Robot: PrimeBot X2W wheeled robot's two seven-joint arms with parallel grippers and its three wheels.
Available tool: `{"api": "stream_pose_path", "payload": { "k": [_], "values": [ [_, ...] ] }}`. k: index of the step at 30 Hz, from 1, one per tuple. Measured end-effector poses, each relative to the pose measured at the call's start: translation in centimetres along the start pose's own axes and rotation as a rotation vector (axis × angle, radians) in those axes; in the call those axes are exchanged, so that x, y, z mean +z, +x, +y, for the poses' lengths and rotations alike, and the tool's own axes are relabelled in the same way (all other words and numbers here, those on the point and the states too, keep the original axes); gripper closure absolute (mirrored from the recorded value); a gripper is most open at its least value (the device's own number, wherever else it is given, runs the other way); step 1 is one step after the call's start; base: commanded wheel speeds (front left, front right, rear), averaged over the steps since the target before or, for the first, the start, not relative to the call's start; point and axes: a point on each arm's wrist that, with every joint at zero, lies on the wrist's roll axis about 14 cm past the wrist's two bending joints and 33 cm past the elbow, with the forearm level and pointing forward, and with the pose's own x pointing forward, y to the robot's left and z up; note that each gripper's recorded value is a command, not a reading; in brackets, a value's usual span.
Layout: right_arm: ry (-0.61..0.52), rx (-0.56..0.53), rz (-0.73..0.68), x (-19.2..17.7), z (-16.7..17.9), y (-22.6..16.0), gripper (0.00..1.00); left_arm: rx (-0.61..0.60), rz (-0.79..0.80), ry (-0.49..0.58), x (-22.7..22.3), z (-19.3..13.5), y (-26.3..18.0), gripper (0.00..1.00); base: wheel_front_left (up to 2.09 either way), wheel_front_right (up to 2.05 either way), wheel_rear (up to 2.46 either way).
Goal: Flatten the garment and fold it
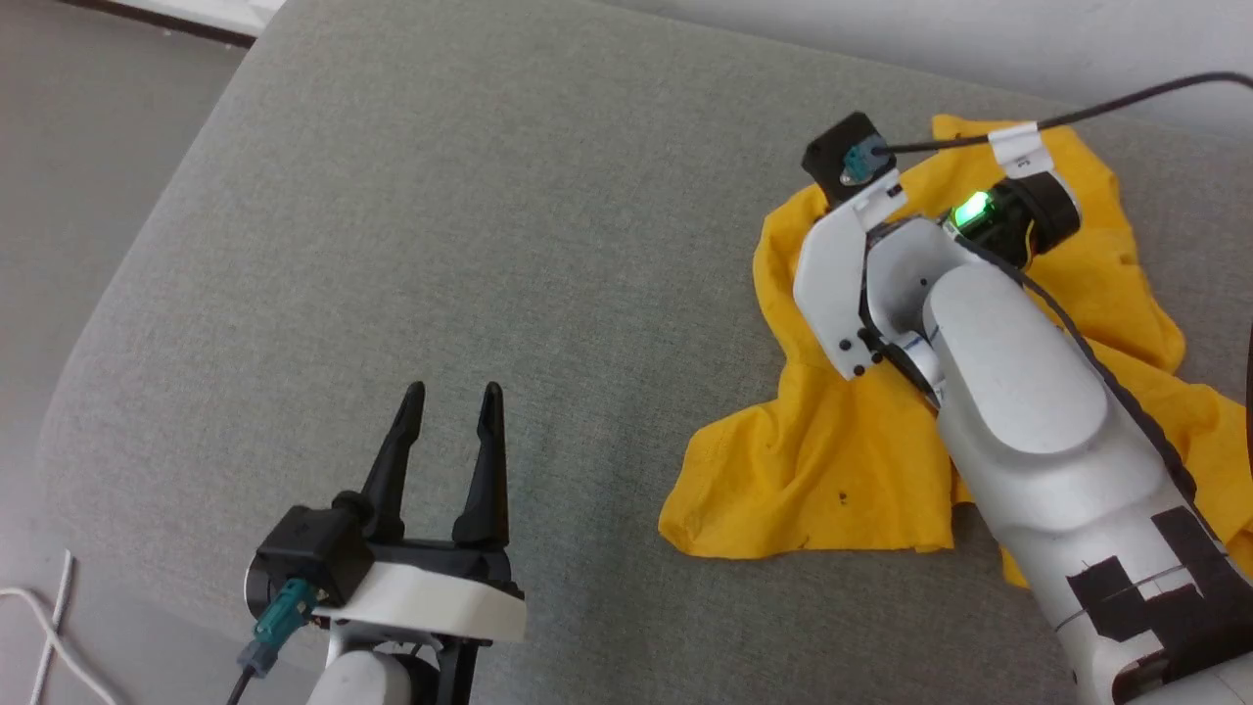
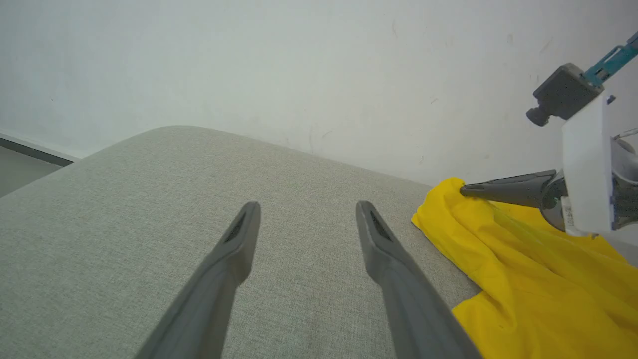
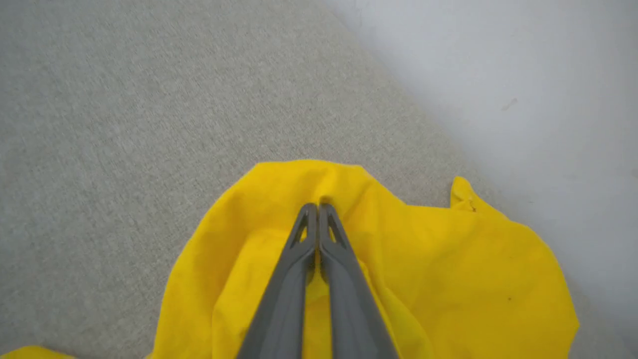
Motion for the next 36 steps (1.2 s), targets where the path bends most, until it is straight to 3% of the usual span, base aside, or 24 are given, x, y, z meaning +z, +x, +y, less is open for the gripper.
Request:
{"api": "stream_pose_path", "payload": {
  "k": [3,8,16,21,26,31,36],
  "values": [
    [0.013,0.030,0.027,-1.7,0.8,1.0,0.00,0.016,0.009,0.005,-0.3,0.4,0.2,0.00,0.00,0.00,0.00],
    [0.078,0.039,-0.071,-0.4,0.5,1.0,0.00,0.014,0.018,0.012,-0.6,0.3,0.6,0.00,0.00,0.00,0.00],
    [0.217,-0.132,-0.324,2.5,-5.3,-3.8,0.00,-0.025,-0.018,0.035,0.2,-0.6,1.1,0.00,0.00,0.00,0.00],
    [0.302,-0.337,-0.393,-1.5,-9.5,-10.4,0.00,-0.058,-0.021,0.035,0.2,-1.5,0.5,0.00,0.00,0.00,0.00],
    [0.344,-0.594,-0.448,-6.8,-12.7,-20.0,0.00,-0.097,-0.037,0.022,0.6,-2.7,0.4,0.00,0.00,0.00,0.00],
    [0.398,-0.705,-0.420,-12.5,-11.2,-26.4,0.00,-0.165,-0.037,0.002,0.5,-4.4,0.4,0.00,0.00,0.00,0.00],
    [0.516,-0.760,-0.365,-18.3,-9.2,-29.5,0.00,-0.186,-0.019,0.010,-0.1,-4.8,0.1,0.00,0.00,0.00,0.00]
  ]
}}
